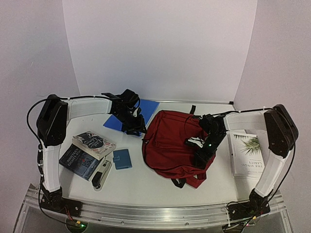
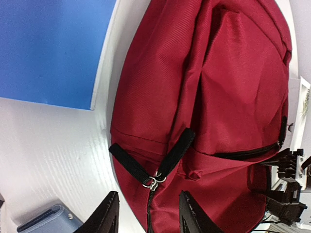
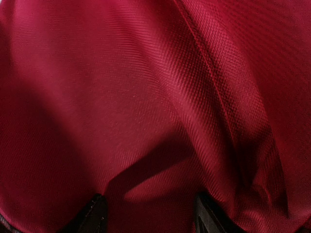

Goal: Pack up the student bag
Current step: Adjust the student bag at the center of the board.

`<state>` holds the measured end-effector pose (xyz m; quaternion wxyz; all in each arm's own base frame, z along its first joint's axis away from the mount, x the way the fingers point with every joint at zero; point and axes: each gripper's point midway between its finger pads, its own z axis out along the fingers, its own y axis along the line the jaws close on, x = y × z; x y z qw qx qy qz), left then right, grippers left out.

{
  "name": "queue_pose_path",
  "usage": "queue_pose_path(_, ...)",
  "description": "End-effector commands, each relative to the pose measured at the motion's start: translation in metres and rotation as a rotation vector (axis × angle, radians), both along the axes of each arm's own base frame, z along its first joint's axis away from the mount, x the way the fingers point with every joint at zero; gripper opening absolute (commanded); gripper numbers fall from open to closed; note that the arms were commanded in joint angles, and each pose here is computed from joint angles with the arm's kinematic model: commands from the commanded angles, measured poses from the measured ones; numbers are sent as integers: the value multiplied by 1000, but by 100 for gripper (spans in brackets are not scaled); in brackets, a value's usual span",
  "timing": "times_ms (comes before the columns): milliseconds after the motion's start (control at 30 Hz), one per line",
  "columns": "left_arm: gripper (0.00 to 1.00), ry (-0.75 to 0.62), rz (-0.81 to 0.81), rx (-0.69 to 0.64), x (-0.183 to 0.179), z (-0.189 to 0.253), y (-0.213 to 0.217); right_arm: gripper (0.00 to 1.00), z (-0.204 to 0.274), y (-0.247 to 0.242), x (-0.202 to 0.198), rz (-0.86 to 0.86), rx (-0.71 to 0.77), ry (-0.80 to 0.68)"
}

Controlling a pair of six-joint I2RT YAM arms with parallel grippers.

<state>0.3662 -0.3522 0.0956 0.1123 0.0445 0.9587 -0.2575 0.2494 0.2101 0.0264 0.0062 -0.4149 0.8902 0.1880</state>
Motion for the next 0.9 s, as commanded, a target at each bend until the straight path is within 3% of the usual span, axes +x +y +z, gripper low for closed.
queue_pose_path(0,38,-91,-95,-92,6,37,-21,61,5,-23,17,41,-129,-106)
queue_pose_path(267,28,-85,-169,-140,5,39,-41,68,104,30,33,6,174,-164)
queue_pose_path(867,34,-23,-182,-63,22,-10,-52,71,119,52,90,-102,238,-173)
